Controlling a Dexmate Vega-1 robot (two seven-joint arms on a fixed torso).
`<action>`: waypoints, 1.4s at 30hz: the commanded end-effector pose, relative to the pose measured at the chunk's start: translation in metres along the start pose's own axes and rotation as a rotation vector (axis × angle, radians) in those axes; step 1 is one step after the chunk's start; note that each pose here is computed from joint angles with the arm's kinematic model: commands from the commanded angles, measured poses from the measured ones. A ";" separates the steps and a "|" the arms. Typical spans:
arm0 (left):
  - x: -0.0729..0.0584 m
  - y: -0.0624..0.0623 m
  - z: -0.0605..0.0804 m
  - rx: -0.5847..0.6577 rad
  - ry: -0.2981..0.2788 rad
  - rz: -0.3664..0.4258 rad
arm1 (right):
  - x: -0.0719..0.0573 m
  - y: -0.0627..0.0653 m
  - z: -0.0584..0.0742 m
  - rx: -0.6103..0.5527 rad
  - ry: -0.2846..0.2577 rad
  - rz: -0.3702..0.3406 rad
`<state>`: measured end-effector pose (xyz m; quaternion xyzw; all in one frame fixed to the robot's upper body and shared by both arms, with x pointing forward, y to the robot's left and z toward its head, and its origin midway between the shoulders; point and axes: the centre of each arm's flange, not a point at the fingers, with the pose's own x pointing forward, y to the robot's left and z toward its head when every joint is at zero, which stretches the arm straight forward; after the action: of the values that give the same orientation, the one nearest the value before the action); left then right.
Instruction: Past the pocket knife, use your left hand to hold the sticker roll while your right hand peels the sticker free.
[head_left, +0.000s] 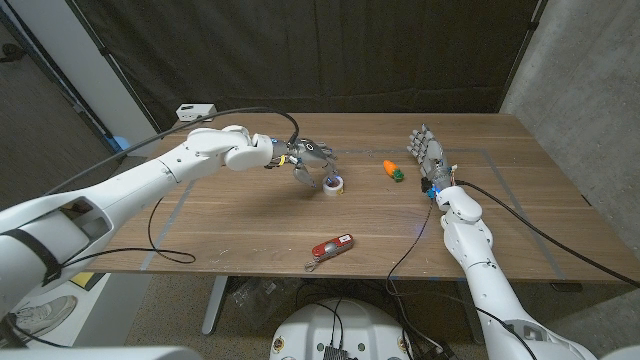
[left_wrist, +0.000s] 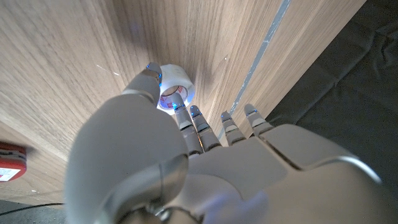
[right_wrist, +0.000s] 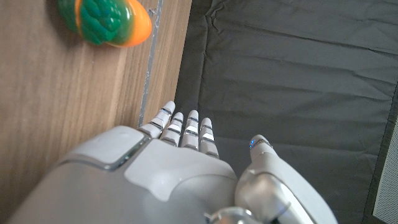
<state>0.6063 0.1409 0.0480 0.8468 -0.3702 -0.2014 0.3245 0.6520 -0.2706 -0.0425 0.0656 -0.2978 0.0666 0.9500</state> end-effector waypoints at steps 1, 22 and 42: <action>0.001 -0.010 0.003 0.021 -0.010 0.032 | 0.004 0.000 0.001 -0.004 0.001 -0.002; 0.005 -0.027 0.008 0.076 -0.031 0.100 | 0.007 -0.001 0.001 -0.010 0.006 -0.001; 0.005 -0.042 0.016 0.157 -0.017 0.151 | 0.008 -0.003 0.004 -0.025 0.009 -0.003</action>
<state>0.6186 0.1502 0.0161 0.8356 -0.4424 -0.1655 0.2804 0.6573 -0.2720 -0.0373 0.0574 -0.2942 0.0641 0.9519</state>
